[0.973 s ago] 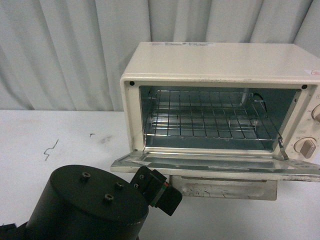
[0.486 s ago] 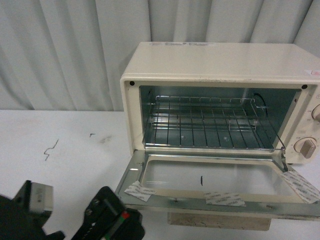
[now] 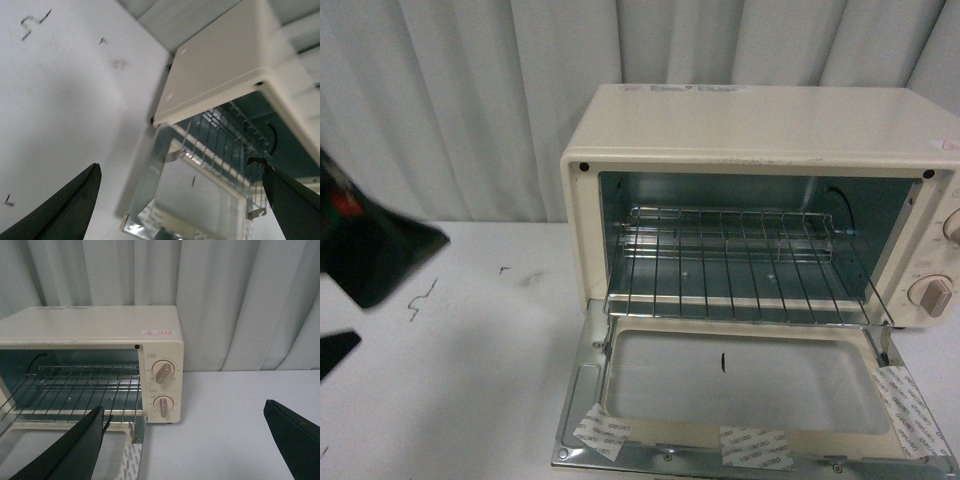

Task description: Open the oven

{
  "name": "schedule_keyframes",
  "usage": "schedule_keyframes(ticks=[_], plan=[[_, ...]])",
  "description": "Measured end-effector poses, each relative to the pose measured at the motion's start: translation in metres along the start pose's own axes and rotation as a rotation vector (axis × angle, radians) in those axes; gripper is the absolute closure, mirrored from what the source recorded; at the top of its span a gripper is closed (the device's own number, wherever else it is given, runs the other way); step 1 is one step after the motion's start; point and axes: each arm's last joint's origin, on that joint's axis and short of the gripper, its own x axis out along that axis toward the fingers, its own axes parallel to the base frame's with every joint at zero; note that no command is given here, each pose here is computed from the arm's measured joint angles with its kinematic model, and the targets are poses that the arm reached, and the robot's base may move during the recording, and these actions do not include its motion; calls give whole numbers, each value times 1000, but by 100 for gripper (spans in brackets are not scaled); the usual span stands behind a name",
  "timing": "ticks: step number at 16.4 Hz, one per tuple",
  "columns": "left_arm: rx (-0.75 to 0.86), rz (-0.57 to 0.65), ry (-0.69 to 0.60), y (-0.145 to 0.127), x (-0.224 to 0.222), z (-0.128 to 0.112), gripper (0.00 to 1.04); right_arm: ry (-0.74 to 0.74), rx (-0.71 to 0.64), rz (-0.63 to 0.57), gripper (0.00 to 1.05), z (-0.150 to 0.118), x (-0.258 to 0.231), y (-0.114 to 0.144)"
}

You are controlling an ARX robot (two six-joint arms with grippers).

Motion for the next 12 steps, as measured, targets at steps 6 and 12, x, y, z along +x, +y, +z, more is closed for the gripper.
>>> schedule_keyframes(ticks=[6,12], plan=[[589,-49,-471,7,-42,31,54,0,0,1,6,0,0,0],[751,-14,-456,34,-55,28,99,0,0,1,6,0,0,0]])
